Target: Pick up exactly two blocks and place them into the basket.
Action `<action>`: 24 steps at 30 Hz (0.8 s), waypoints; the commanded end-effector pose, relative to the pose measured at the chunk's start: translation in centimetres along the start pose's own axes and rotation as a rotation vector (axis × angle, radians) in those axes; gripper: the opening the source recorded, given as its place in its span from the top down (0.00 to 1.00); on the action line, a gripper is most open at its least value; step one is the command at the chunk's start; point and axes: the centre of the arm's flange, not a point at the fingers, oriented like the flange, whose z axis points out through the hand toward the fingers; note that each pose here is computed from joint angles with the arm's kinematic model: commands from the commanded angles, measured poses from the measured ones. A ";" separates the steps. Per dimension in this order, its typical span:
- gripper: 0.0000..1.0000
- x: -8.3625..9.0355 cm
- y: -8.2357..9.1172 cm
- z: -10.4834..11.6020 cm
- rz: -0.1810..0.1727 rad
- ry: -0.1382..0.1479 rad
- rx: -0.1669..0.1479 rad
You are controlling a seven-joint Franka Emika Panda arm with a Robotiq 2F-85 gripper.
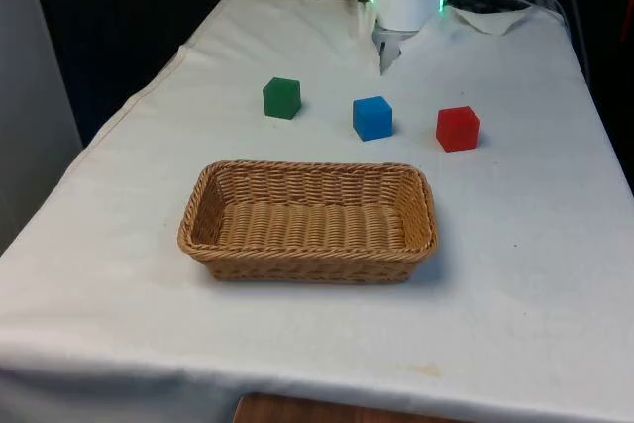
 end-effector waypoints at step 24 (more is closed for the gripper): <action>0.00 -2.4 -0.6 0.2 0.008 0.009 -0.016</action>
